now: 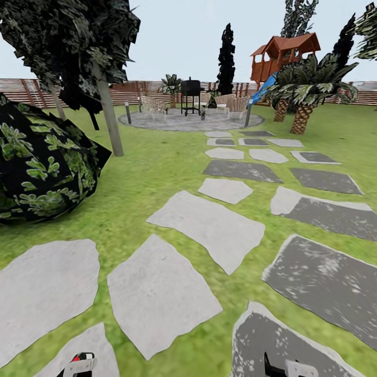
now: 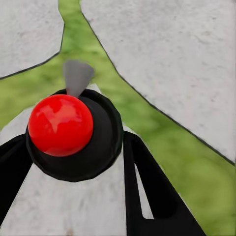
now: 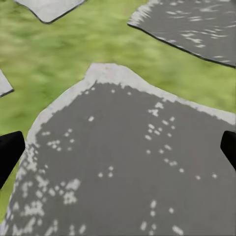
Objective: Pick up the pesticide atomizer in the garden and spray insectifuge to fully cover both potted plants in the garden.
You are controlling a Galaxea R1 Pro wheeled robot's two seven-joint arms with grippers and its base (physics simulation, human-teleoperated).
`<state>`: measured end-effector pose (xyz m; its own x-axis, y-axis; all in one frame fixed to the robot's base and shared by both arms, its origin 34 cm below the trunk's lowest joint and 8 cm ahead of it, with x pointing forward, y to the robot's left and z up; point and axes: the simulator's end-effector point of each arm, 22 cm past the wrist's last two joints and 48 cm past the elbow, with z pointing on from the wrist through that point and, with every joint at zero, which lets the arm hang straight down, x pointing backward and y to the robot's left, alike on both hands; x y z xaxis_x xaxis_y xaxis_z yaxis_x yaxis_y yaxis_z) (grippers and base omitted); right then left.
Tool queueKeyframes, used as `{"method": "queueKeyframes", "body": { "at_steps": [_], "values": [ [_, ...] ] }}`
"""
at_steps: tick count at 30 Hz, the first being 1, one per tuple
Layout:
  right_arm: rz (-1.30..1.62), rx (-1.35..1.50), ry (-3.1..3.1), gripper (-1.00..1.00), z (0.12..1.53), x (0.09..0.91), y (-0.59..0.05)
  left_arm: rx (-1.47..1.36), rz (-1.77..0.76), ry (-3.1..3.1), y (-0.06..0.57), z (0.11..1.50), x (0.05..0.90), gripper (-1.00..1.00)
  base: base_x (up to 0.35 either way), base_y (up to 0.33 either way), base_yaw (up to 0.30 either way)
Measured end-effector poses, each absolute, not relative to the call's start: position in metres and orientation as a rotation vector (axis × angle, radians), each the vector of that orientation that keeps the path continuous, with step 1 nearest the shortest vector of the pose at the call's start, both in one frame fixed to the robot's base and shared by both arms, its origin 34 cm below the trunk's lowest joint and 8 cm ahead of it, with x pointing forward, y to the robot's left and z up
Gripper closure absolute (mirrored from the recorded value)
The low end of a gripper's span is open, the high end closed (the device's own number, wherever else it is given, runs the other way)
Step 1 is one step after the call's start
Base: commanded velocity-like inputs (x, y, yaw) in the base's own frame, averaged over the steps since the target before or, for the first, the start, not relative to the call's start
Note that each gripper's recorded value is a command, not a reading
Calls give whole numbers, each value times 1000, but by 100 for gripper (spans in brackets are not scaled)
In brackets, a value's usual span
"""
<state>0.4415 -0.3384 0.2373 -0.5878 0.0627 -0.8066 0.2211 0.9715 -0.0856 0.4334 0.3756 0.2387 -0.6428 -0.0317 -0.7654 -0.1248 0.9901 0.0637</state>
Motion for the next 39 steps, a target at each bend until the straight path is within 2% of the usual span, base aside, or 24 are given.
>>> {"method": "queueKeyframes", "body": {
  "at_steps": [39],
  "values": [
    [-219,198,2195,-100,237,441,-338,-108,139,2267,376,239,433,100,340,0,0]
  ]
}}
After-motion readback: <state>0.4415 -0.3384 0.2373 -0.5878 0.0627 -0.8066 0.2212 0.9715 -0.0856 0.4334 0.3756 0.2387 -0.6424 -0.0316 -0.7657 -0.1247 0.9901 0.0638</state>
